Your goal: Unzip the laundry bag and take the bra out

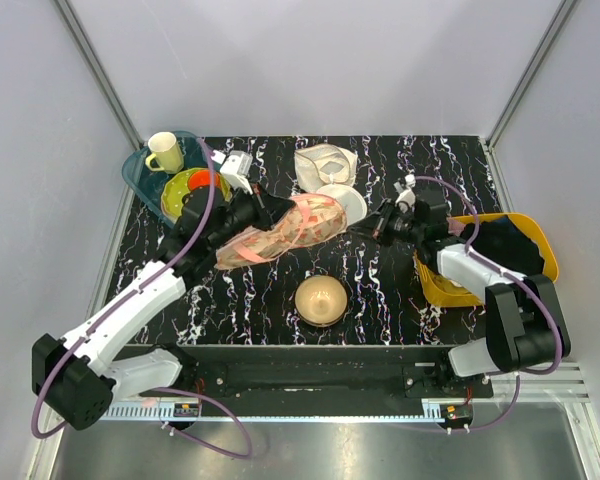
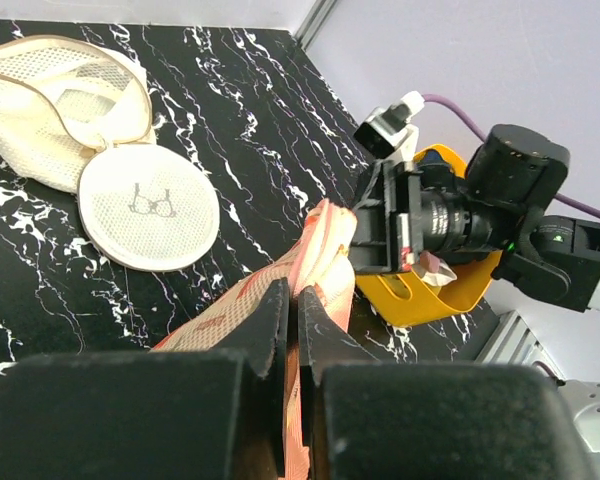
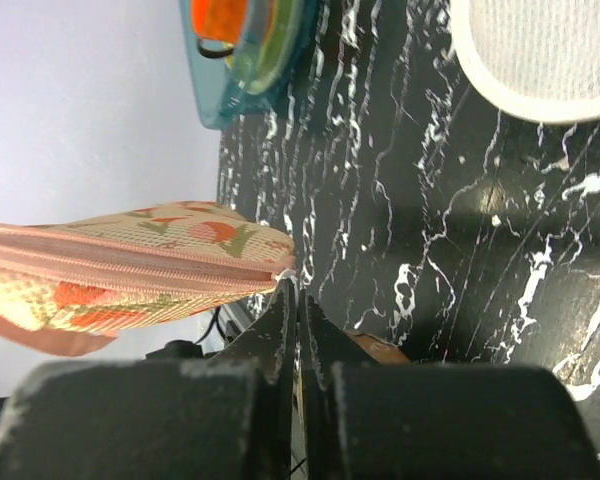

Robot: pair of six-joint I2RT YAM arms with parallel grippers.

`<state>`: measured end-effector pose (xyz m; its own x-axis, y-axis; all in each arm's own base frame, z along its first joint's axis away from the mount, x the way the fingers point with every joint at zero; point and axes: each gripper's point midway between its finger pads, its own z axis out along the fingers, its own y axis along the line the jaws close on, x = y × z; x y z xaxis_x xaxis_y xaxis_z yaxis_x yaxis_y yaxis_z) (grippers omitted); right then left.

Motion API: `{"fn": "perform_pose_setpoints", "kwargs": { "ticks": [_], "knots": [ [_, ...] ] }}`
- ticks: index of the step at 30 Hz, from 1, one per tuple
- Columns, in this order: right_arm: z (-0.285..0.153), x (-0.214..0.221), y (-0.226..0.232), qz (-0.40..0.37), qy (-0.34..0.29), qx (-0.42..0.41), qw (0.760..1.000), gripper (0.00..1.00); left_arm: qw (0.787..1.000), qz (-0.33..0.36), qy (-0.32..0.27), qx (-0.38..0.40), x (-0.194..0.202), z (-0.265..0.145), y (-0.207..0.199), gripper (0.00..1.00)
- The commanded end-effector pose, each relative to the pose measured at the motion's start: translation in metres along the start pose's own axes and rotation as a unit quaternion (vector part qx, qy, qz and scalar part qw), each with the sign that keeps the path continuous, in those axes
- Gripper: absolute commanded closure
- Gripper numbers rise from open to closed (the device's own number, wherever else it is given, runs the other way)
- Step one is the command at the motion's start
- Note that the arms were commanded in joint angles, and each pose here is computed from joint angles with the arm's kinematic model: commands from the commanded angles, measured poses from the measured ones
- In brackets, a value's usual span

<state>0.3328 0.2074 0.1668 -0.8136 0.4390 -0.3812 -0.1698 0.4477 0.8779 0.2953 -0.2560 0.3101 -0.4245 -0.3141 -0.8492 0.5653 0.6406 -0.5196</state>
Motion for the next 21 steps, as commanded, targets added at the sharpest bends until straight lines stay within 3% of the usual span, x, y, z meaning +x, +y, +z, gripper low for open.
{"fn": "perform_pose_setpoints", "kwargs": {
  "ticks": [1,3,4,5,7,11,17,18,21],
  "knots": [
    [0.004,0.015,-0.065,0.013,0.001,0.151,0.988,0.89,0.994,0.023,-0.097,0.041,-0.057,0.004,-0.021,1.0],
    [-0.011,-0.005,-0.059,-0.016,-0.036,0.19,0.981,0.65,0.996,0.032,-0.077,0.026,-0.046,0.011,-0.011,1.0],
    [-0.023,-0.004,-0.064,-0.025,-0.037,0.225,0.973,0.44,0.997,0.034,-0.067,0.016,-0.038,0.014,-0.004,1.0],
    [-0.04,-0.024,-0.056,-0.048,-0.084,0.248,0.964,0.35,0.997,0.042,-0.06,0.01,-0.033,0.016,-0.001,1.0],
    [-0.059,-0.037,-0.045,-0.074,-0.112,0.271,0.953,0.25,0.998,0.041,-0.043,-0.008,-0.019,0.019,0.011,1.0],
    [-0.087,-0.059,-0.02,-0.105,-0.17,0.28,0.939,0.24,0.997,0.057,0.005,-0.058,0.025,0.037,0.015,1.0],
    [-0.084,-0.053,-0.023,-0.085,-0.163,0.275,0.944,0.23,0.995,0.054,0.067,-0.047,0.087,0.077,-0.007,0.97],
    [-0.083,-0.051,-0.023,-0.085,-0.16,0.273,0.945,0.23,0.994,0.046,0.088,-0.037,0.095,0.085,-0.012,0.75],
    [-0.089,-0.047,-0.026,-0.097,-0.157,0.281,0.942,0.23,0.993,0.045,0.111,-0.022,0.092,0.085,-0.024,0.52]
  ]
}}
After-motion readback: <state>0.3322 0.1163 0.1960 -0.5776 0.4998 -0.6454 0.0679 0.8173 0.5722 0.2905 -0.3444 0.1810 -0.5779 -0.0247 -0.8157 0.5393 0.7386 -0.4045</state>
